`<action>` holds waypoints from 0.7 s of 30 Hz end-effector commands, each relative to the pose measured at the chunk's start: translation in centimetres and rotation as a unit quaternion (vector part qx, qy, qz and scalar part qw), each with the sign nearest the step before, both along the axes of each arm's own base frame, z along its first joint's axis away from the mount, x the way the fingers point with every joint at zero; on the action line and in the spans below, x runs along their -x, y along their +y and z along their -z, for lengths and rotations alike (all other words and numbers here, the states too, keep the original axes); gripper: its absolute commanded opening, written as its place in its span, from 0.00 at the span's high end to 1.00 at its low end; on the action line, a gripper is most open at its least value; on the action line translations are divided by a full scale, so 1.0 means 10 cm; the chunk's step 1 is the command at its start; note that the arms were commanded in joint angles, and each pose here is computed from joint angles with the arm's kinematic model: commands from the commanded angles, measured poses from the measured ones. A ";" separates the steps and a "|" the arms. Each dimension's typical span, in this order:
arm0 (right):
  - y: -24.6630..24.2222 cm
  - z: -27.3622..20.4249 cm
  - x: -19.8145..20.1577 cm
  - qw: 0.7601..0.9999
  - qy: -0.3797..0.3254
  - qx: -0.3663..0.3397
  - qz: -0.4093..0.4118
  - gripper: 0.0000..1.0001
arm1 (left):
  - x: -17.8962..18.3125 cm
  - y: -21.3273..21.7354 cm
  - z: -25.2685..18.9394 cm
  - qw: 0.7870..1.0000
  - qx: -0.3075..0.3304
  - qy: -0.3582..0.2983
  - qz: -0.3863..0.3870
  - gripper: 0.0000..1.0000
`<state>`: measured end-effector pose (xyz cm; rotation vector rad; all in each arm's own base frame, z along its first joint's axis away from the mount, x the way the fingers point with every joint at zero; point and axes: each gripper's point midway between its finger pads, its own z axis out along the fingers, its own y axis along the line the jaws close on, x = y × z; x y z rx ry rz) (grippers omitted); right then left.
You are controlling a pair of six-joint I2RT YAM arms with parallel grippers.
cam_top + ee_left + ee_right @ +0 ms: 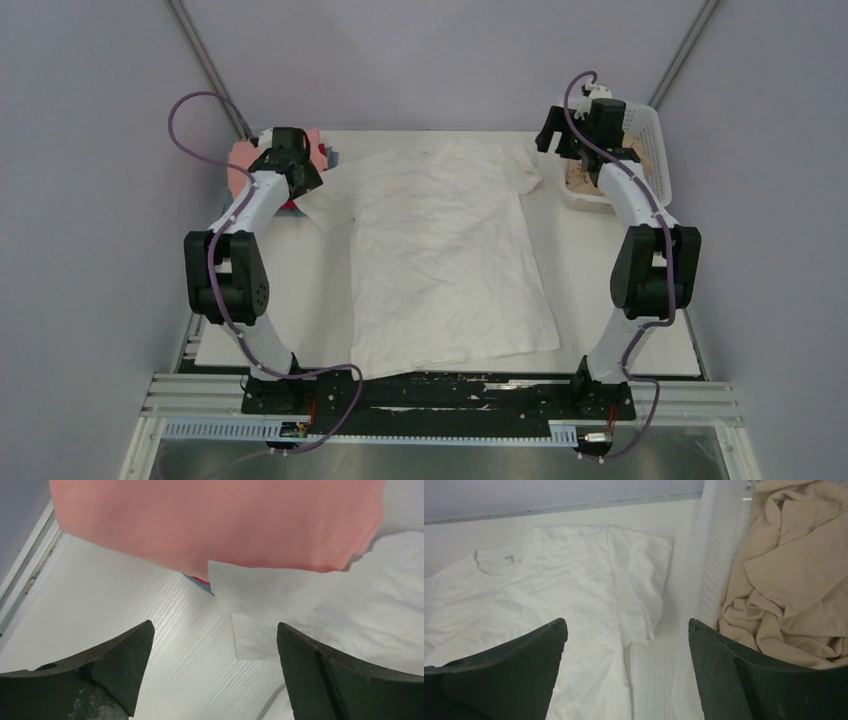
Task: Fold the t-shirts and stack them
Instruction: Flatten out the tshirt
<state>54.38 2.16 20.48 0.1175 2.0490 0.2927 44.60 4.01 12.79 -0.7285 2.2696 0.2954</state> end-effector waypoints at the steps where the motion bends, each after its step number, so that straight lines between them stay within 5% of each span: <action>1: 0.23 -0.91 0.05 0.993 -0.112 0.029 -0.008 0.07 | -0.08 -0.21 -0.53 0.994 0.049 -0.093 0.018 0.00; 7: 0.64 -0.75 0.70 0.998 -0.059 0.017 -0.012 0.00 | 0.00 -0.94 -0.62 0.979 0.118 -0.111 0.128 0.00; 12: 1.17 -0.10 1.57 0.997 0.046 -0.050 -0.032 0.00 | 0.10 -1.76 -0.34 0.954 0.177 -0.075 0.229 0.00; 13: 1.37 0.27 2.00 0.990 0.098 -0.080 -0.060 0.00 | 0.20 -2.06 -0.13 0.948 0.190 -0.044 0.253 0.00; 21: 1.40 1.13 2.76 0.962 0.240 -0.119 -0.045 0.00 | 0.59 -2.49 0.60 0.932 0.247 0.037 0.263 0.00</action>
